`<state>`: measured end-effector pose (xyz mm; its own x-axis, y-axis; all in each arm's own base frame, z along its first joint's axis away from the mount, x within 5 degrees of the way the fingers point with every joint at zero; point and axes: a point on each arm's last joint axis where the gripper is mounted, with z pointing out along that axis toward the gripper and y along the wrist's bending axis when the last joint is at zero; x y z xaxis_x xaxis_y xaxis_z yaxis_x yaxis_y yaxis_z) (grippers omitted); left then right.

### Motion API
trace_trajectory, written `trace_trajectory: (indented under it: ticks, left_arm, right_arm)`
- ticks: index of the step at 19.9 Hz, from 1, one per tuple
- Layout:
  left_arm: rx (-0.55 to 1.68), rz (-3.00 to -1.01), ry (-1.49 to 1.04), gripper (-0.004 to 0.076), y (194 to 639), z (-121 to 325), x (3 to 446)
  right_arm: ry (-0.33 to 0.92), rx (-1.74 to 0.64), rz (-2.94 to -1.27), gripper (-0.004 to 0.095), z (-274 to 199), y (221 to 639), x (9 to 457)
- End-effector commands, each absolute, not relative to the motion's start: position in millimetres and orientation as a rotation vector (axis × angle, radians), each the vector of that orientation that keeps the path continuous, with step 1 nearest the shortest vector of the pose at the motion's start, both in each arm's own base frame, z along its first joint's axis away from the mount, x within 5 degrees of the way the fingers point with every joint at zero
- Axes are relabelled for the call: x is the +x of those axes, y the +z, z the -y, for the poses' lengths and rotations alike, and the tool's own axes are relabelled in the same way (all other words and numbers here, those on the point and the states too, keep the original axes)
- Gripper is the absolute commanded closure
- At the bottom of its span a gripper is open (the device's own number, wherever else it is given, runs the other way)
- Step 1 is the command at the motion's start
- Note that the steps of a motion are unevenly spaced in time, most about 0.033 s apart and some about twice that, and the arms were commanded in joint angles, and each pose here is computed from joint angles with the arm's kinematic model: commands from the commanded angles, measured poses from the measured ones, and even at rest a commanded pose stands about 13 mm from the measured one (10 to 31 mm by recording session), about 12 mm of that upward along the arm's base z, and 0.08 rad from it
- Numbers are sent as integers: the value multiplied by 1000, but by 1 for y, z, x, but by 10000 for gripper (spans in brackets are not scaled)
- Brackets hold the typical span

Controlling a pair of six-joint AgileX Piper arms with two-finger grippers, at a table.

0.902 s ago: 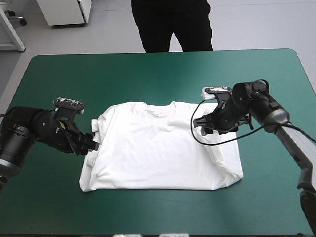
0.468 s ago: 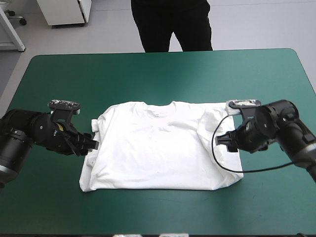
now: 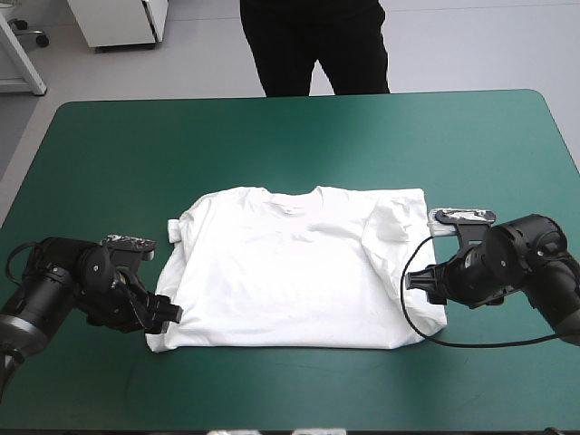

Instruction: Fold the cloth

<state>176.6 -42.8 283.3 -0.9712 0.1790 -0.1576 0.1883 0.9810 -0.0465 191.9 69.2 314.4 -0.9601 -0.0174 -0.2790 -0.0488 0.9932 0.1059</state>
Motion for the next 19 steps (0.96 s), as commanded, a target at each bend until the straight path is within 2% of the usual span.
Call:
trace_trajectory:
  ticks: [1,10,17,19]
  left_arm:
    - [257,-3000,-114,213,274,43,168]
    - [207,-2978,-156,213,236,46,176]
    - [190,-3137,-123,214,196,48,187]
    - [180,-3142,-133,238,191,49,185]
  right_arm:
    - [182,-50,-2786,354,-68,327,191]
    - [187,-46,-2787,355,-69,327,191]
    - [185,-46,-2793,355,-69,327,190]
    - [178,-47,-2792,355,-68,327,191]
